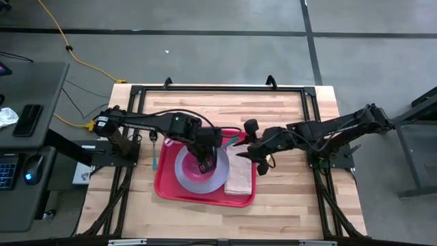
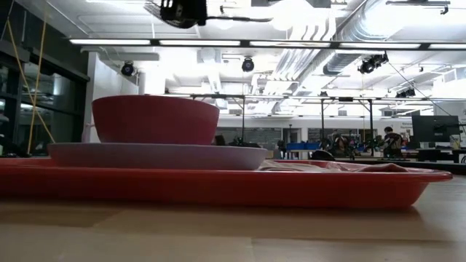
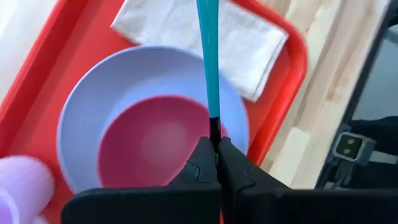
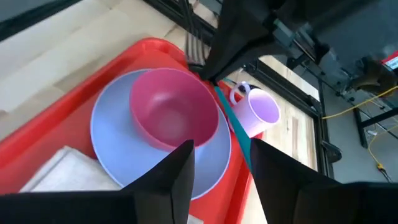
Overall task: Set up tray
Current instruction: Put the blue fork on the gray napkin
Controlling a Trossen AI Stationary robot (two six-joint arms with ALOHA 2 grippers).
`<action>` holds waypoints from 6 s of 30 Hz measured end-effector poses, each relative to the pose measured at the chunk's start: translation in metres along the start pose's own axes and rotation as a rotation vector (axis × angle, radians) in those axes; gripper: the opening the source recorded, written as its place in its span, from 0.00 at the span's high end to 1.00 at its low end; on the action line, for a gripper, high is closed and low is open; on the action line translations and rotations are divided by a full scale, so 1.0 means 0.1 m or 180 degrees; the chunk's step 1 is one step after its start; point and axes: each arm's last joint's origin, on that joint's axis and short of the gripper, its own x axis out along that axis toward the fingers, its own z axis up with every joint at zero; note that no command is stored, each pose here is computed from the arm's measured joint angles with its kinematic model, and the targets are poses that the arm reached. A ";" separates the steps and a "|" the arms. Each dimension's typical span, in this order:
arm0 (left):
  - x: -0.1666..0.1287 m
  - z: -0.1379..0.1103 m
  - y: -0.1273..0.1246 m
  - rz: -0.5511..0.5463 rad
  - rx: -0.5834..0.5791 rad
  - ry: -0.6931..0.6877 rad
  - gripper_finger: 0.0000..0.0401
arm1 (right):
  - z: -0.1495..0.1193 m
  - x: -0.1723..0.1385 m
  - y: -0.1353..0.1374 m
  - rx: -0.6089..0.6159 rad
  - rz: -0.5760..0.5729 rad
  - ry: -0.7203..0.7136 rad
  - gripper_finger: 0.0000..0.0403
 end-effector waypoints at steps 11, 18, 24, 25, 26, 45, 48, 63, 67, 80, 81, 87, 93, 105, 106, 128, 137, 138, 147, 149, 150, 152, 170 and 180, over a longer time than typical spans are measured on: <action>0.14 0.07 -0.04 -0.0020 0.0006 -0.0038 0.95 | -0.04 0.12 0.02 -0.0197 -0.0113 0.0221 0.66; 0.21 0.20 -0.01 -0.0032 -0.0029 0.0016 0.95 | 0.06 0.28 0.00 -0.0473 -0.0163 0.0628 0.66; 0.15 0.31 0.02 0.0025 -0.0026 -0.0033 0.95 | 0.07 0.37 0.01 -0.0551 -0.0104 0.0880 0.66; 0.13 0.35 0.00 -0.0031 0.0000 -0.0138 0.95 | 0.06 0.37 0.01 -0.0558 -0.0113 0.0894 0.66; 0.12 0.36 0.00 -0.0025 0.0010 -0.0139 0.95 | 0.06 0.37 0.01 -0.0560 -0.0137 0.0902 0.66; 0.28 0.42 0.02 0.0240 0.0102 -0.0165 0.95 | 0.04 0.37 0.01 -0.0391 0.0018 0.0878 0.66; 0.36 0.44 0.01 0.0280 0.0148 -0.0141 0.95 | -0.01 0.37 -0.02 -0.0314 0.0085 0.0958 0.66; 0.57 0.48 0.02 0.0433 0.0226 -0.0101 0.95 | -0.13 0.35 -0.09 -0.0064 0.0244 0.1187 0.66; 0.57 0.49 0.02 0.0439 0.0213 -0.0146 0.95 | -0.15 0.34 -0.16 0.0010 0.0174 0.1204 0.66; 0.55 0.46 -0.10 0.0478 0.0222 -0.0291 0.95 | -0.22 0.33 -0.29 0.0163 0.0285 0.1139 0.66; 0.55 0.45 -0.11 0.0491 0.0226 -0.0294 0.95 | -0.22 0.33 -0.30 0.0175 0.0313 0.1122 0.66; 0.55 0.45 -0.12 0.0482 0.0216 -0.0308 0.95 | -0.20 0.34 -0.30 0.0221 0.0375 0.1031 0.66; 0.55 0.45 -0.14 0.0461 0.0208 -0.0349 0.95 | -0.19 0.34 -0.30 0.0270 0.0378 0.1009 0.67; 0.56 0.46 -0.15 0.0441 0.0166 -0.0353 0.95 | -0.19 0.34 -0.30 0.0360 0.0437 0.0960 0.77; 0.56 0.46 -0.15 0.0439 0.0166 -0.0355 0.95 | -0.19 0.34 -0.30 0.0370 0.0444 0.0961 0.77; 0.55 0.46 -0.15 0.0387 0.0051 -0.0358 0.95 | -0.22 0.34 -0.31 0.0397 0.0358 0.1097 0.79; 0.55 0.46 -0.15 0.0385 0.0020 -0.0360 0.95 | -0.23 0.34 -0.31 0.0401 0.0331 0.1114 0.81; 0.55 0.46 -0.15 0.0385 0.0017 -0.0361 0.95 | -0.23 0.34 -0.31 0.0404 0.0328 0.1115 0.81; 0.55 0.46 -0.15 0.0379 0.0011 -0.0363 0.95 | -0.23 0.34 -0.31 0.0410 0.0330 0.1116 0.87; 0.55 0.46 -0.15 0.0378 0.0011 -0.0364 0.95 | -0.23 0.34 -0.31 0.0409 0.0335 0.1113 0.90; 0.55 0.46 -0.15 0.0377 0.0011 -0.0365 0.95 | -0.23 0.34 -0.31 0.0409 0.0336 0.1113 0.91; 0.55 0.46 -0.15 0.0377 0.0012 -0.0366 0.95 | -0.23 0.34 -0.31 0.0409 0.0337 0.1111 0.93; 0.55 0.47 -0.17 0.0363 0.0040 -0.0416 0.95 | -0.21 0.34 -0.32 0.0197 0.0346 0.1053 0.58; 0.55 0.47 -0.17 0.0345 0.0048 -0.0401 0.95 | -0.22 0.35 -0.31 0.0206 0.0441 0.1011 0.62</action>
